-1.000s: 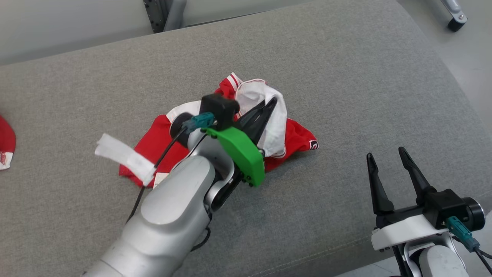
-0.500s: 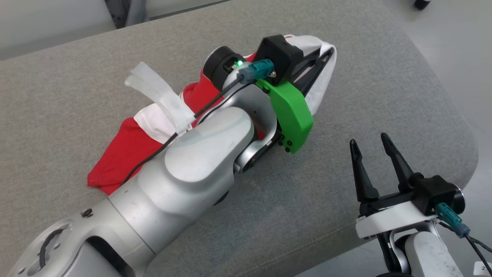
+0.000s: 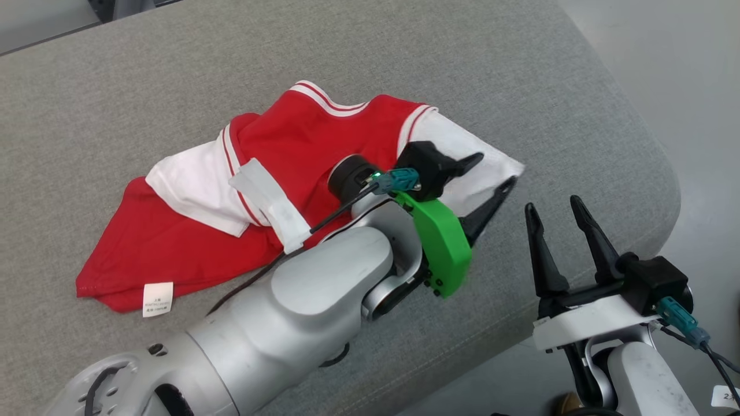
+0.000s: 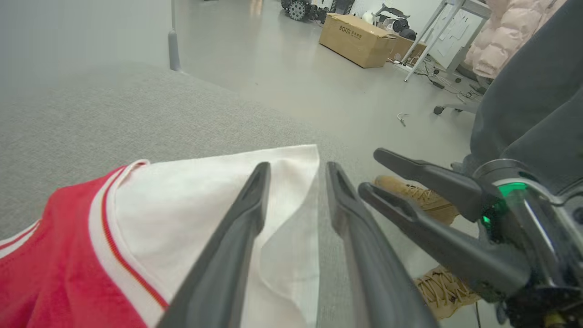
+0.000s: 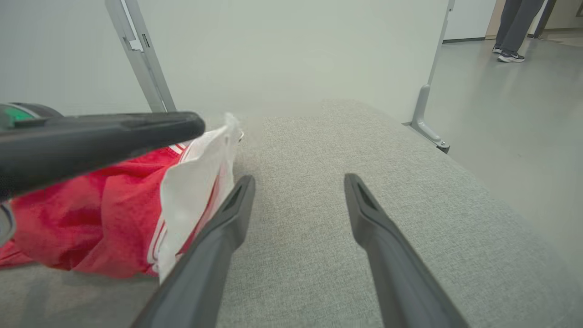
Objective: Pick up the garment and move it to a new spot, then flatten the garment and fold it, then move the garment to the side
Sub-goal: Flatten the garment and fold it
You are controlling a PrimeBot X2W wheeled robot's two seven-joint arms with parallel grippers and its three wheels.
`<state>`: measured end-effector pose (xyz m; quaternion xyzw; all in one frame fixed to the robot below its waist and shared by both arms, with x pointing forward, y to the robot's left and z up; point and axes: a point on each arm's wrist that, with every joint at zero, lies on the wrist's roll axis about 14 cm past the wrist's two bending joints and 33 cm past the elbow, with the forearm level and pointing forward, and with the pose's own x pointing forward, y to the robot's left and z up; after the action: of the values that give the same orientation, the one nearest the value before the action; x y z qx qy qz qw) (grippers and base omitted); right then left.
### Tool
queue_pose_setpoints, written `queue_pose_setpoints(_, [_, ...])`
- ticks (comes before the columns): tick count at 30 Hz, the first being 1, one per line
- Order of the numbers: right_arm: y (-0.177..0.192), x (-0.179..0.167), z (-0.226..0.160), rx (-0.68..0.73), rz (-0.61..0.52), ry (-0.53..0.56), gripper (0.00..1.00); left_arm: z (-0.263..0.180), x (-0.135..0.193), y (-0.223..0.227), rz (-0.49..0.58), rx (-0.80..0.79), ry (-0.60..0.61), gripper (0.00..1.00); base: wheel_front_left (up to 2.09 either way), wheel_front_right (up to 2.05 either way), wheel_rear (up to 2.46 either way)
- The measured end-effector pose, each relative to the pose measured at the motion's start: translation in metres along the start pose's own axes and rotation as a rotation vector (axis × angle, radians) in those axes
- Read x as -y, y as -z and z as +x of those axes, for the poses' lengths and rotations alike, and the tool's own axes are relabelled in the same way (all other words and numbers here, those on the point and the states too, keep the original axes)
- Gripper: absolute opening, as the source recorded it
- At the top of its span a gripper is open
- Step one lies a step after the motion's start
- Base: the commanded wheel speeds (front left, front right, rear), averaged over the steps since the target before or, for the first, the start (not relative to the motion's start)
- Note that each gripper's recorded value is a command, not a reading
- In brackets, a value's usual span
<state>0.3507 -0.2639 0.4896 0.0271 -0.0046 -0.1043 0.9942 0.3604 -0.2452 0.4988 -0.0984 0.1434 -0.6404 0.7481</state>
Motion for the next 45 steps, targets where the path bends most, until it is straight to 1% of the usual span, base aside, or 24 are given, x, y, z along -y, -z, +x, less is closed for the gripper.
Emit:
queue_pose_setpoints(2, [0.006, 0.003, -0.002, -0.018, -0.005, 0.010, 1.00, 0.001, 0.008, -0.016, 0.008, 0.054, 0.027, 1.00, 0.00, 0.00, 0.00])
queue_pose_setpoints(3, [0.010, 0.003, -0.004, -0.029, -0.009, 0.011, 1.00, -0.001, 0.010, -0.033, 0.010, 0.120, 0.019, 1.00, 0.00, 0.00, 0.00])
queue_pose_setpoints(5, [0.010, 0.003, -0.004, -0.029, -0.014, 0.011, 1.00, -0.005, 0.007, -0.043, 0.014, 0.170, -0.017, 1.00, 0.00, 0.00, 0.00])
queue_pose_setpoints(7, [0.011, 0.003, -0.005, -0.030, -0.020, 0.007, 1.00, -0.011, -0.001, -0.051, -0.006, 0.210, -0.075, 1.00, 0.00, 0.00, 0.00])
queue_pose_setpoints(9, [0.009, 0.002, -0.005, -0.023, -0.027, 0.003, 1.00, -0.022, -0.021, -0.052, 0.002, 0.228, -0.173, 1.00, 0.00, 0.00, 0.00])
queue_pose_setpoints(11, [0.008, -0.001, -0.004, -0.016, -0.035, -0.009, 1.00, -0.045, -0.051, -0.042, -0.021, 0.226, -0.299, 1.00, 0.00, 0.00, 0.00])
queue_pose_setpoints(14, [0.006, -0.005, -0.003, -0.009, -0.038, -0.023, 1.00, -0.101, -0.106, -0.014, -0.058, 0.190, -0.533, 1.00, 0.00, 0.00, 0.00])
queue_pose_setpoints(16, [0.007, -0.009, -0.001, -0.007, -0.043, -0.037, 1.00, -0.142, -0.130, 0.006, -0.081, 0.165, -0.662, 1.00, 0.00, 0.00, 0.00])
queue_pose_setpoints(18, [0.009, -0.016, 0.001, -0.011, -0.044, -0.059, 1.00, -0.178, -0.146, 0.022, -0.096, 0.145, -0.766, 1.00, 0.00, 0.00, 0.00])
queue_pose_setpoints(21, [0.009, -0.024, 0.006, -0.007, -0.045, -0.084, 1.00, -0.220, -0.157, 0.041, -0.134, 0.129, -0.875, 1.00, 0.00, 0.00, 0.00])
queue_pose_setpoints(24, [0.012, -0.034, 0.010, -0.012, -0.045, -0.114, 1.00, -0.249, -0.168, 0.047, -0.171, 0.143, -0.962, 1.00, 0.00, 0.00, 0.00])
queue_pose_setpoints(26, [0.014, -0.041, 0.012, -0.016, -0.042, -0.133, 1.00, -0.264, -0.172, 0.059, -0.228, 0.132, -1.010, 1.00, 0.00, 0.00, 0.00])
queue_pose_setpoints(28, [0.016, -0.044, 0.013, -0.020, -0.044, -0.143, 1.00, -0.271, -0.174, 0.071, -0.283, 0.113, -1.029, 1.00, 0.00, 0.00, 0.00])
queue_pose_setpoints(31, [0.016, -0.046, 0.014, -0.020, -0.045, -0.149, 1.00, -0.271, -0.175, 0.075, -0.335, 0.104, -1.020, 1.00, 0.00, 0.00, 0.00])
queue_pose_setpoints(37, [0.016, -0.043, 0.011, -0.021, -0.048, -0.140, 1.00, -0.293, -0.183, 0.079, -0.345, 0.087, -1.067, 1.00, 0.00, 0.00, 0.00])
queue_pose_setpoints(42, [0.015, -0.038, 0.009, -0.020, -0.051, -0.127, 1.00, -0.306, -0.178, 0.088, -0.397, 0.063, -1.074, 1.00, 0.00, 0.00, 0.00])
queue_pose_setpoints(45, [0.016, -0.039, 0.009, -0.023, -0.051, -0.130, 1.00, -0.304, -0.174, 0.087, -0.423, 0.075, -1.064, 1.00, 0.00, 0.00, 0.00])
